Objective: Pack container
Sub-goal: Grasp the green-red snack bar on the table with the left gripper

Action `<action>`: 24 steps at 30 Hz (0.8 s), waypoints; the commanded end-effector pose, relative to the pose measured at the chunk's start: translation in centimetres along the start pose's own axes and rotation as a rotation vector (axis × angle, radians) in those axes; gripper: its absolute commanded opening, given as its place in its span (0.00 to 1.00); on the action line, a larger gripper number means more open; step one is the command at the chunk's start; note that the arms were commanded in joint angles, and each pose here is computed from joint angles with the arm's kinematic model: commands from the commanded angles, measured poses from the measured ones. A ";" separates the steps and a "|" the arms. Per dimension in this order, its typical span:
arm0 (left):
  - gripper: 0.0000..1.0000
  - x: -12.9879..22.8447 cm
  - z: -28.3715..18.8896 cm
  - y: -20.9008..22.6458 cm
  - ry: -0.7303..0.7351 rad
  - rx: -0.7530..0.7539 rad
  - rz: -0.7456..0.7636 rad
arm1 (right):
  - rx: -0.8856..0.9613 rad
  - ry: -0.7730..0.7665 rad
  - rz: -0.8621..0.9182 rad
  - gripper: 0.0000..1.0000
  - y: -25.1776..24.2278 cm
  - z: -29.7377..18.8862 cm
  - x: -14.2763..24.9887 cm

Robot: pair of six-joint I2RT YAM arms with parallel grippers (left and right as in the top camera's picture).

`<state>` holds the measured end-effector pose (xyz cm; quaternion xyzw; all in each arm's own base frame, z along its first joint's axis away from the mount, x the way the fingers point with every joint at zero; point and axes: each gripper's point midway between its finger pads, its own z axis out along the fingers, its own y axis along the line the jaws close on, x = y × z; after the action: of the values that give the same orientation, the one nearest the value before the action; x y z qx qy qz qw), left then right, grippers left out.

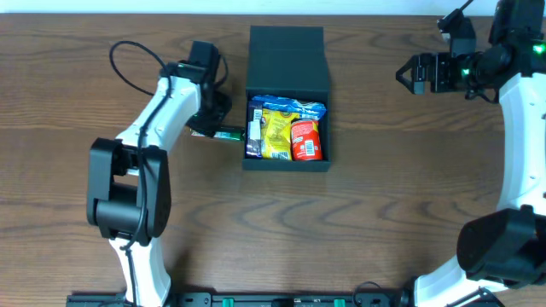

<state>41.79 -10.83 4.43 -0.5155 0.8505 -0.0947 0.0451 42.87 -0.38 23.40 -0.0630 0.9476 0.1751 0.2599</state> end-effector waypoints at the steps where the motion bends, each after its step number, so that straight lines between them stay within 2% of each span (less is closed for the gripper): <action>1: 0.47 0.6 -0.2 0.1 -0.004 0.002 -0.159 | 0.000 -0.010 -0.004 0.99 0.1 -0.7 0.0; 5: 0.46 1.6 0.1 0.3 -0.002 -0.010 -0.152 | -0.004 0.007 0.004 0.99 0.1 -0.3 0.5; 8: 0.40 1.6 0.3 0.8 -0.037 -0.027 -0.147 | -0.008 0.026 0.014 0.99 -0.1 0.2 1.2; 14: 0.40 0.9 0.4 1.6 -0.086 -0.056 -0.169 | -0.014 0.050 0.019 0.99 -0.2 0.8 2.0; 16: 0.42 0.9 0.6 2.0 -0.085 -0.068 -0.181 | -0.014 0.050 0.019 0.99 -0.2 0.8 2.0; 18: 0.50 1.0 1.1 2.6 -0.085 -0.079 -0.209 | -0.014 0.050 0.019 0.99 -0.2 0.8 2.0; 24: 0.52 0.7 2.3 2.4 -0.093 -0.051 -0.212 | -0.014 0.049 0.010 0.99 -0.2 0.8 2.0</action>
<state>39.53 -11.17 1.52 -0.5980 0.7982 -0.0558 0.0473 41.87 -0.19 21.28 -0.0572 0.9544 0.1826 0.2294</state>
